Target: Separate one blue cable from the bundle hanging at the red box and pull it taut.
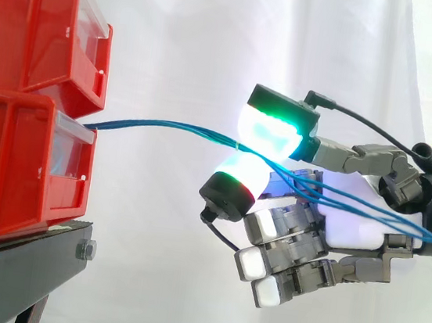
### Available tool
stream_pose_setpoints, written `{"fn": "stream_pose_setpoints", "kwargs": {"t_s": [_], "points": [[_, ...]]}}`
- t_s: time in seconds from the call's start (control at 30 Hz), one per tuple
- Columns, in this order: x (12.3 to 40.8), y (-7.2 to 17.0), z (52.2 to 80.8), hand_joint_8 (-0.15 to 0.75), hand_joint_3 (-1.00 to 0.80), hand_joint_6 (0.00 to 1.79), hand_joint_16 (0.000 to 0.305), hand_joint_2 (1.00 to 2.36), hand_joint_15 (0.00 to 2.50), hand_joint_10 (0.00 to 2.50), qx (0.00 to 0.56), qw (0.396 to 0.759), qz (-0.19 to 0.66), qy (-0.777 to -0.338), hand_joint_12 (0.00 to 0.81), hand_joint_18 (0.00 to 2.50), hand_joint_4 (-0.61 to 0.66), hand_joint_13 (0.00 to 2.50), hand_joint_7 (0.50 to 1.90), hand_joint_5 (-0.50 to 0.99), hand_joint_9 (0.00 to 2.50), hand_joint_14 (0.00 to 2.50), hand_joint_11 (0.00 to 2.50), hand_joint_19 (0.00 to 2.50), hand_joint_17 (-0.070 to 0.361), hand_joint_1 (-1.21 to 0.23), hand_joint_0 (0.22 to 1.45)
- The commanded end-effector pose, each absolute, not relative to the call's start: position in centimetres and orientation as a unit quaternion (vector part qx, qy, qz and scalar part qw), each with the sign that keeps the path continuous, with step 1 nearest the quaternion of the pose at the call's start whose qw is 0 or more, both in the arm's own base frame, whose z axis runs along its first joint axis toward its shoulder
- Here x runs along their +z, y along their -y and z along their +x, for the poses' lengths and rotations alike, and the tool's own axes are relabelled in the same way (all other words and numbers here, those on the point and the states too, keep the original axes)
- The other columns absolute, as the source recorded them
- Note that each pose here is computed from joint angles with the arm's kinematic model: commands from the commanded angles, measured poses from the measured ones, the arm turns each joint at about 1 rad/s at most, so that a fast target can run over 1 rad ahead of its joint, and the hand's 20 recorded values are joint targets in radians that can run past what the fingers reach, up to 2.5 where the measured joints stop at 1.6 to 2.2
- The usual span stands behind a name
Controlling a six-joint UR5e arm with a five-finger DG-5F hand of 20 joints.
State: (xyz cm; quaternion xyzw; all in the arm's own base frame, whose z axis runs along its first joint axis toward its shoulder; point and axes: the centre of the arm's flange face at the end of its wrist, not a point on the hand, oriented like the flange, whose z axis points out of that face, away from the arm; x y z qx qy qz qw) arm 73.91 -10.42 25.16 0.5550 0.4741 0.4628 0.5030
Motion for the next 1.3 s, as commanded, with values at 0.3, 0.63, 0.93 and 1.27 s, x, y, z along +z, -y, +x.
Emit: {"fn": "stream_pose_setpoints", "kwargs": {"t_s": [0.3, 0.63, 0.93, 1.27], "points": [[25.1, 10.41, 73.94, 0.294, -0.46, 0.88, 0.039, 1.0, 0.35, 0.02, 0.463, 0.503, 0.555, -0.474, 0.34, 0.91, -0.02, 0.99, 1.61, -0.19, 0.98, 0.01, 0.65, 0.45, 0.088, -0.87, 0.79], [25.1, 10.43, 73.94, 0.27, -0.5, 0.9, 0.032, 1.0, 0.35, 0.02, 0.462, 0.503, 0.555, -0.474, 0.32, 0.89, -0.1, 1.03, 1.57, -0.18, 1.03, 0.02, 0.65, 0.4, 0.071, -0.89, 0.79], [25.14, 10.43, 73.89, 0.251, -0.5, 0.9, 0.028, 1.0, 0.37, 0.02, 0.463, 0.503, 0.556, -0.473, 0.306, 0.88, -0.11, 1.06, 1.62, -0.15, 1.06, 0.01, 0.65, 0.38, 0.062, -0.95, 0.74], [25.12, 10.43, 73.95, 0.24, -0.5, 0.9, 0.027, 1.0, 0.38, 0.02, 0.463, 0.504, 0.555, -0.473, 0.305, 0.87, -0.06, 1.06, 1.49, -0.14, 1.07, 0.02, 0.65, 0.38, 0.06, -0.99, 0.66]]}}
